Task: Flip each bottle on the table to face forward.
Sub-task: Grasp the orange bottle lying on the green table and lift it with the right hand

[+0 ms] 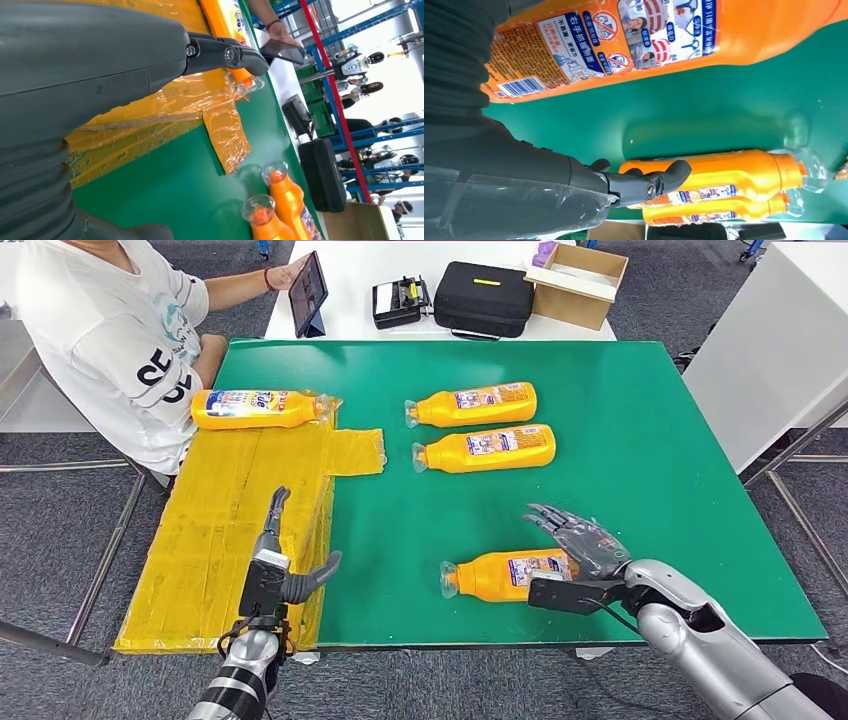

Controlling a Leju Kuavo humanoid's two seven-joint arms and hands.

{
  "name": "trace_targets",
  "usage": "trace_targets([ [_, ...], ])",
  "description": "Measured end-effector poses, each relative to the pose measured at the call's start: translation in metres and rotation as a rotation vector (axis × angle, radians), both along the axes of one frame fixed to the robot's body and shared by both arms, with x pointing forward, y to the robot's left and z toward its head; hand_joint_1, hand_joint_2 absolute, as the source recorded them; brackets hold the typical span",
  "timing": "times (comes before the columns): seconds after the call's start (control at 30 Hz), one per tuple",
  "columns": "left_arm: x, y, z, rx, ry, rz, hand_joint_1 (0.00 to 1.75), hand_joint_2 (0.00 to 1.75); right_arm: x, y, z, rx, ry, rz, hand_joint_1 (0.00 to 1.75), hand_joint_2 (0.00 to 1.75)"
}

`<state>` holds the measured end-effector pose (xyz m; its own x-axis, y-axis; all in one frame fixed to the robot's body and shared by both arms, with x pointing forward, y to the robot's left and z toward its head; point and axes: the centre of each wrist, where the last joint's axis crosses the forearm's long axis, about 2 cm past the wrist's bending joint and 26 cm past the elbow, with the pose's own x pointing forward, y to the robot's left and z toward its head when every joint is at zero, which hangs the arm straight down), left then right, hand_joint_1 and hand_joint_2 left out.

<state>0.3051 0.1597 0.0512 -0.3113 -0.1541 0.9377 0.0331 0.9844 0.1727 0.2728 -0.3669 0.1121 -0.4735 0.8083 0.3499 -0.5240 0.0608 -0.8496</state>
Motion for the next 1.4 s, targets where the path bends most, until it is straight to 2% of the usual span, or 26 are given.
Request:
trace_targets([
  [0.53,-0.002,-0.005,-0.002,-0.005,0.014,-0.014,0.00,1.75,-0.008,-0.029,0.000,-0.044,0.195,-0.058,0.00,1.75],
  [1.4,-0.004,-0.011,-0.005,-0.024,0.045,-0.018,0.00,1.75,-0.013,-0.035,-0.015,-0.153,0.253,-0.066,0.00,1.75],
])
